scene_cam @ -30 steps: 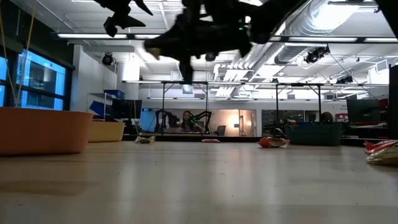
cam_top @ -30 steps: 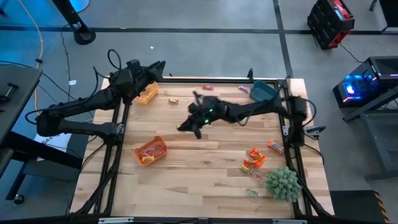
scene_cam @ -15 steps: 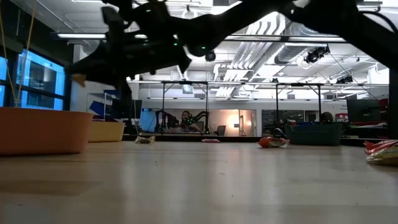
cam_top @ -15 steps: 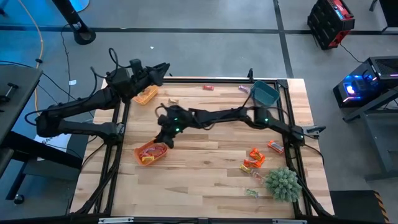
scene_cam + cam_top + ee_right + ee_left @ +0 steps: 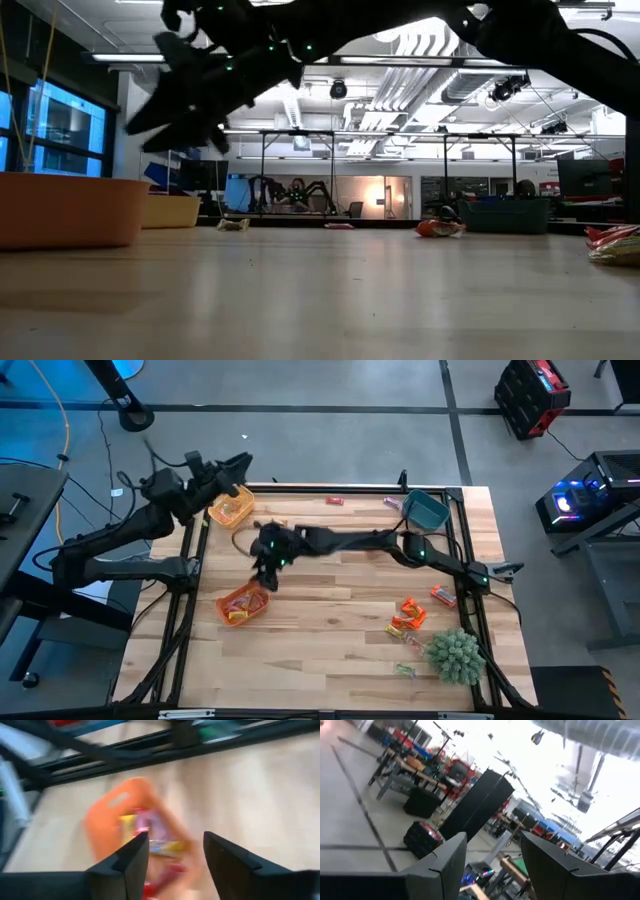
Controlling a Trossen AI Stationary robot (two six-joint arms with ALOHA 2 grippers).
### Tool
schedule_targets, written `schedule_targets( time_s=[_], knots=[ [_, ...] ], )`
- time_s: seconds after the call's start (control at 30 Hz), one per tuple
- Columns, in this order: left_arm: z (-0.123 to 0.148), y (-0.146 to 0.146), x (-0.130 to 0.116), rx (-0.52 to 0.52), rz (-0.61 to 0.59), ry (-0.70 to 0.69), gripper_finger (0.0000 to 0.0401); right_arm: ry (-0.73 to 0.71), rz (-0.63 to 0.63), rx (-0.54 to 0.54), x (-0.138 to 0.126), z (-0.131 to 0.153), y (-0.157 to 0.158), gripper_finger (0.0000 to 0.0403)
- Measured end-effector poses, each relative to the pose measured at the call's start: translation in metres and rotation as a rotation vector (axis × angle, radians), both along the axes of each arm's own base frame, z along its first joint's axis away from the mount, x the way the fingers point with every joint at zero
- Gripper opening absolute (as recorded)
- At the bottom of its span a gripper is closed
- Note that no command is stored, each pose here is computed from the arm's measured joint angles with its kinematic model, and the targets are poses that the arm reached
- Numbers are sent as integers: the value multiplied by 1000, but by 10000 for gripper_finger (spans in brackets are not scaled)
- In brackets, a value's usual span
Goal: Sort candy
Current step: Put the top yellow candy into the orange bin
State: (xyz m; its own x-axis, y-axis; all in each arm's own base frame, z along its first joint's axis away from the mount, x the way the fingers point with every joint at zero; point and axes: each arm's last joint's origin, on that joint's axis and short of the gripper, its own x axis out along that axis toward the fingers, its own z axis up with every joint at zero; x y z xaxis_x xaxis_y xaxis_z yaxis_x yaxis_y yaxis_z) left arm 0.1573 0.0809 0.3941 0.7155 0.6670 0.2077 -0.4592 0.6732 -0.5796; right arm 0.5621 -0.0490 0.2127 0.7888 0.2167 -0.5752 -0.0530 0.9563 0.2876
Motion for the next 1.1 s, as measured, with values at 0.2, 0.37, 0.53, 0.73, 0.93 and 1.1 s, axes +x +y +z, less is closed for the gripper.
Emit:
schedule_targets(
  time_s=[0.2, 0.37, 0.53, 0.73, 0.93, 1.1],
  knots=[
    [8, -9, -20, 60, 16, 3, 182, 97, -295, 54, -33, 20, -93, 199],
    [-9, -7, -17, -6, 23, 170, 182, 125, -441, 254, -63, 25, -165, 197],
    [-65, 8, 5, -210, 65, 434, 182, 107, -449, 336, -84, 31, -200, 197],
    [-126, 31, 28, -392, 12, 586, 182, -5, -505, 155, -125, 93, -227, 197],
    [-152, 67, 50, -403, -26, 700, 182, -5, -507, -19, -165, 149, -218, 197],
    [-177, 104, 70, -552, -72, 962, 182, -3, -488, -88, -189, 184, -198, 197]
  ],
)
